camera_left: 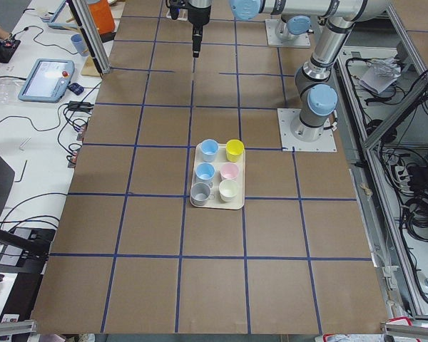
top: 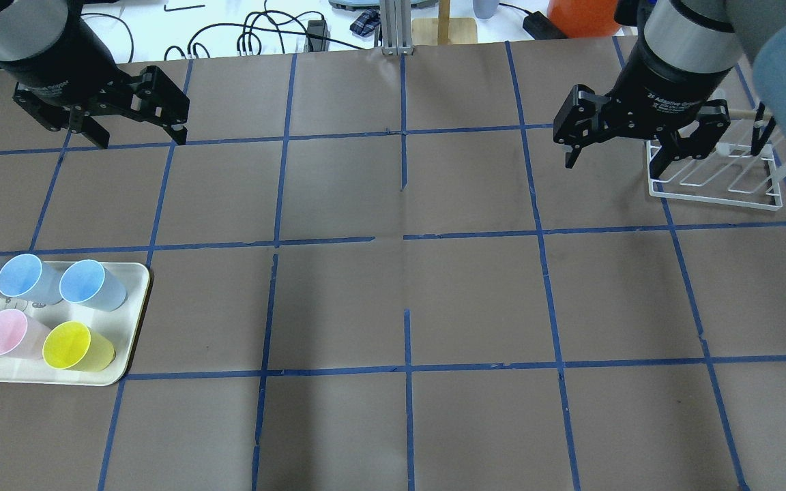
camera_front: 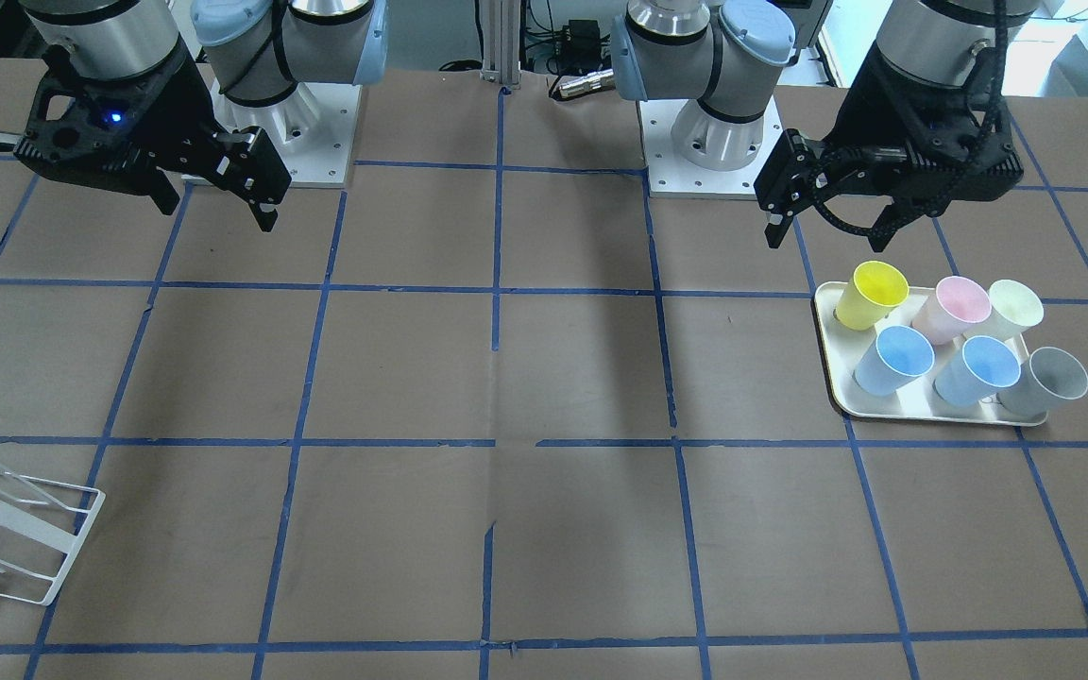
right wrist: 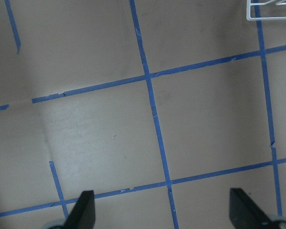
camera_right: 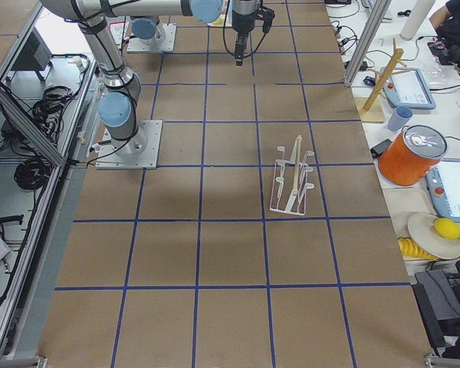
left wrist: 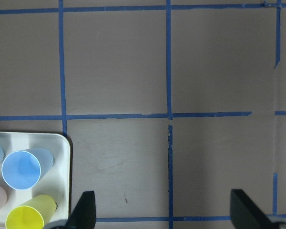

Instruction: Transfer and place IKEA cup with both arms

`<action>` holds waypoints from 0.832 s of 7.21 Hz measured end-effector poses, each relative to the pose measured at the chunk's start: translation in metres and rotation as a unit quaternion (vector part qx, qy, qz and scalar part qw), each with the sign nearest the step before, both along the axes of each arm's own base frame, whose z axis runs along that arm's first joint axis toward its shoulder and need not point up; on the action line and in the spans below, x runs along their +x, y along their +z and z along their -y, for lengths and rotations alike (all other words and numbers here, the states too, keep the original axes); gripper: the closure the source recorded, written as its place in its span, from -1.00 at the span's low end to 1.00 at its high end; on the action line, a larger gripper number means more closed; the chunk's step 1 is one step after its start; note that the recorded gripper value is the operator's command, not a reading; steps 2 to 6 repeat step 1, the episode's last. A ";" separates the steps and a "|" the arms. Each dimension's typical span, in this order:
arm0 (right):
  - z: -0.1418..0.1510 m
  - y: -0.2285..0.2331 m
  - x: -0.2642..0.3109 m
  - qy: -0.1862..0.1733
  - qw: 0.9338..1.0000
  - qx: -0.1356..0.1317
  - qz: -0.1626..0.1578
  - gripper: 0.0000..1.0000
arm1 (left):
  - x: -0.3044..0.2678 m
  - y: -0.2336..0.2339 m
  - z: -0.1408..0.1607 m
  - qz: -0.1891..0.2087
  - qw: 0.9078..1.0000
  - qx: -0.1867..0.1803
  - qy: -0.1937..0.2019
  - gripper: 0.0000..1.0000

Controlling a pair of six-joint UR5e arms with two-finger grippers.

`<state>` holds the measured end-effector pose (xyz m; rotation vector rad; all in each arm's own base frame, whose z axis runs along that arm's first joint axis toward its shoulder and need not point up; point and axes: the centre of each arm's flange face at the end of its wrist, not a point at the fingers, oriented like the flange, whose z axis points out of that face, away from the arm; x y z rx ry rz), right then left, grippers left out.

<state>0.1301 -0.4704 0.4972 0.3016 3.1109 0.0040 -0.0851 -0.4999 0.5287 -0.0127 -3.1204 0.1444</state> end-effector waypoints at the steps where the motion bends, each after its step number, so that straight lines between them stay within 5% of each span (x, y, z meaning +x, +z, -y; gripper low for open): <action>1: -0.001 0.001 0.000 0.000 1.000 -0.001 0.002 -1.00 | 0.005 0.004 0.004 0.002 1.000 0.009 0.001 -1.00; 6: -0.001 0.001 0.000 0.000 1.000 -0.001 0.002 -1.00 | 0.005 0.004 0.004 0.002 1.000 0.009 0.001 -1.00</action>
